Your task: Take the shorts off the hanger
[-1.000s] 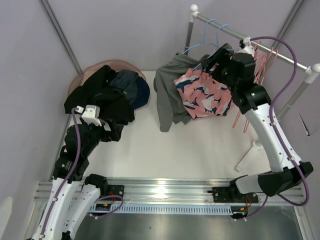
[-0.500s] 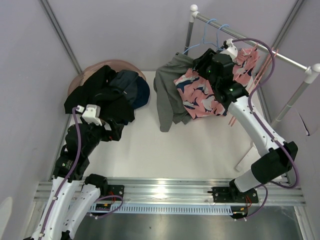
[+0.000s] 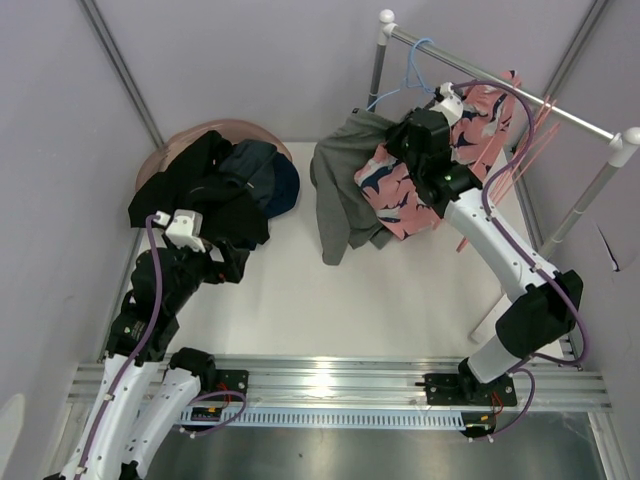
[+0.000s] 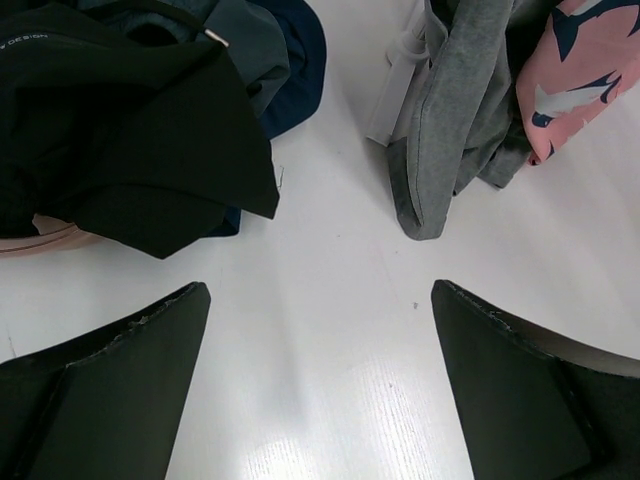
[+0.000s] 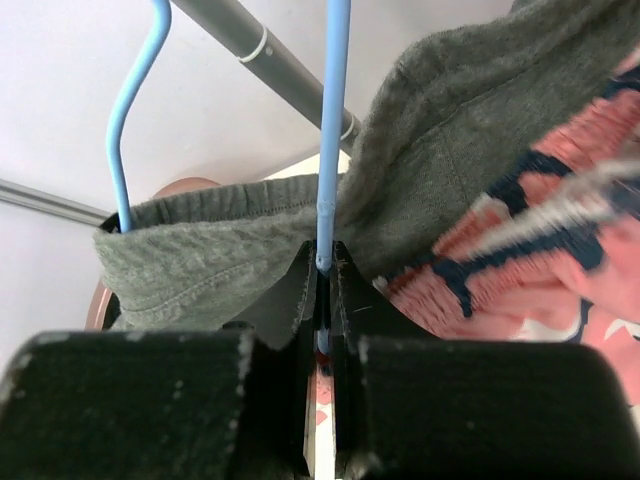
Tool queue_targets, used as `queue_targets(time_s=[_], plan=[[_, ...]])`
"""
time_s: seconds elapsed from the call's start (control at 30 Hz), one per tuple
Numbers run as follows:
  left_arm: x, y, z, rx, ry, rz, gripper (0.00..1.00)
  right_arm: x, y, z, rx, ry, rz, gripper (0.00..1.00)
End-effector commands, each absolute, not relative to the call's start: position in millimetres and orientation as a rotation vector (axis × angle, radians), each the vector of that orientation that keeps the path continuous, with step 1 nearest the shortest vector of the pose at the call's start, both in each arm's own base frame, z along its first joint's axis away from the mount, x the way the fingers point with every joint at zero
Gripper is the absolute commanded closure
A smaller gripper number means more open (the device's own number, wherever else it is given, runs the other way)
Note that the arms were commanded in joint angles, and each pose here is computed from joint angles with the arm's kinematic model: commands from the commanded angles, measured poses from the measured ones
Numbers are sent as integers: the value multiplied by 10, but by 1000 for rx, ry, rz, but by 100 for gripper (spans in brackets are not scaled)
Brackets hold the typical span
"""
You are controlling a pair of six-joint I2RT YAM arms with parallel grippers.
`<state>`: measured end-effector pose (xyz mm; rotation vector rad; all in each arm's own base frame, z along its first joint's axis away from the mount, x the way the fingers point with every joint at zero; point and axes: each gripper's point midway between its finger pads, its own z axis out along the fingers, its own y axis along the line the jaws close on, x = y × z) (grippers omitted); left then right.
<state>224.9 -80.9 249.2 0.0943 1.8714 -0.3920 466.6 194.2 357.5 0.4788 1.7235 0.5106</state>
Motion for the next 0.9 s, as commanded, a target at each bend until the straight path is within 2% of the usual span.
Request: queue_targets(time_s=[0.0, 0.2, 0.33, 0.37, 0.4, 0.6, 0.73, 0.87], plan=[[2261, -858, 2587, 108, 1830, -417, 1, 4460, 1850, 4185, 485, 1579, 559, 100], [2284, -1077, 2840, 188, 1771, -528, 1, 4049, 1770, 4656, 475, 1495, 645, 100], [2295, -1443, 3256, 290, 1689, -691, 1, 3784, 1699, 4910, 487, 1445, 714, 100], [2221, -1610, 3554, 356, 1610, -752, 1, 3727, 1701, 4960, 496, 1434, 751, 100], [2280, -1740, 3551, 393, 1620, -777, 1, 3626, 1670, 5028, 502, 1417, 780, 100], [2157, -2563, 4025, 706, 1375, -977, 1, 3355, 1766, 5058, 543, 1402, 996, 100], [2164, -2900, 4297, 777, 1195, -1081, 1, 3243, 1946, 5005, 536, 1431, 1150, 100], [2241, -3207, 4209, 831, 1171, -1171, 1, 3096, 2146, 5105, 494, 1441, 1326, 100]])
